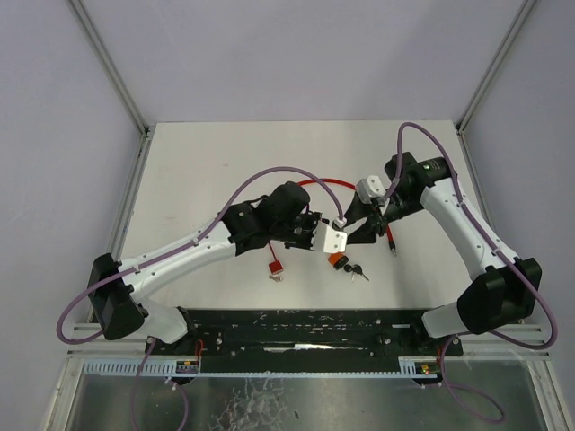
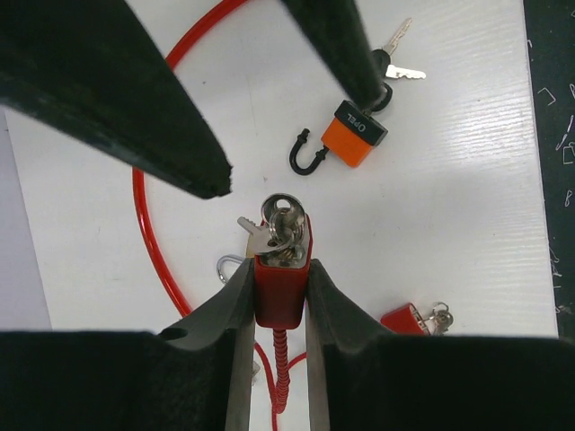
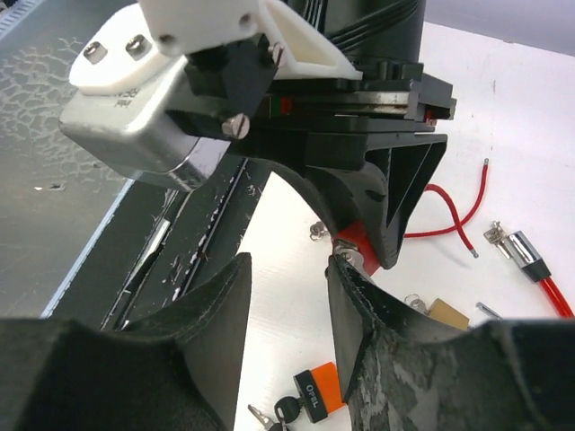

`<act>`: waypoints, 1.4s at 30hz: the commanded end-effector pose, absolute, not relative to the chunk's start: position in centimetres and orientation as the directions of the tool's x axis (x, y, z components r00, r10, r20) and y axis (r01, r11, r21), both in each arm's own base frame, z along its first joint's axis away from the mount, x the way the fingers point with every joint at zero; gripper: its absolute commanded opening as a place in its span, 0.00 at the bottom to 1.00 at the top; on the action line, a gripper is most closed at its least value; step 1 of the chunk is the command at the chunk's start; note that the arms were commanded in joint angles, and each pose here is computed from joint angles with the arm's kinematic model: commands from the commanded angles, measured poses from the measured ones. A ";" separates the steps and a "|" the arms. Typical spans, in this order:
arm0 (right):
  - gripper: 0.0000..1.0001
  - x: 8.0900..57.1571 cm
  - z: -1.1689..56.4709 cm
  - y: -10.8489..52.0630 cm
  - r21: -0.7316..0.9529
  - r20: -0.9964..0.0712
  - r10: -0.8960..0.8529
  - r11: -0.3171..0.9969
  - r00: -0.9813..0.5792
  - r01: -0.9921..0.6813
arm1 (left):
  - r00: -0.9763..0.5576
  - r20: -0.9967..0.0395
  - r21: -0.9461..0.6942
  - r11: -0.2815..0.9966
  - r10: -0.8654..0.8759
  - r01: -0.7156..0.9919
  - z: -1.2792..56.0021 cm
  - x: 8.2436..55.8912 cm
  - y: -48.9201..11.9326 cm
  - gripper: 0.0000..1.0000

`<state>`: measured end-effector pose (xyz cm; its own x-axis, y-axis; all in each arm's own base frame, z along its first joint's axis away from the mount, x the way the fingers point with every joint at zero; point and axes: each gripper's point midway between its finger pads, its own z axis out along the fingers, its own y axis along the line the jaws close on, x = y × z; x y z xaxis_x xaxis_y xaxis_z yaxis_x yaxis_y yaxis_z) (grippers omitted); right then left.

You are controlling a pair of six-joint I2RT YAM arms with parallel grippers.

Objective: Lock with the key

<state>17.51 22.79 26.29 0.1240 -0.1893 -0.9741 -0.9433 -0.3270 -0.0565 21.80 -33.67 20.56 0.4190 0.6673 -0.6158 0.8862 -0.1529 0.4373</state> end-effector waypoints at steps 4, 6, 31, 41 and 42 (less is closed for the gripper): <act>0.47 18.6 26.0 22.5 -0.030 -0.951 -0.291 -0.235 0.100 -0.971 | 0.276 -0.754 0.365 0.032 0.596 0.930 23.6 21.9 -34.8 0.00; 0.47 18.9 25.9 22.2 -0.039 -0.941 -0.319 -0.224 0.111 -0.974 | 0.205 -0.794 0.298 0.073 0.572 0.952 23.7 21.5 -35.2 0.00; 0.42 18.1 26.9 23.0 -0.105 -0.962 -0.212 -0.304 0.175 -0.947 | -0.082 -0.905 -0.050 0.087 0.417 0.995 24.0 19.4 -36.3 0.00; 0.37 18.2 25.5 22.8 -0.090 -0.954 -0.248 -0.305 0.171 -0.948 | -0.085 -0.915 -0.058 0.081 0.395 0.995 24.4 19.4 -36.3 0.00; 0.36 18.2 25.5 22.8 -0.090 -0.954 -0.247 -0.305 0.170 -0.948 | -0.086 -0.915 -0.058 0.081 0.393 0.995 24.4 19.5 -36.3 0.00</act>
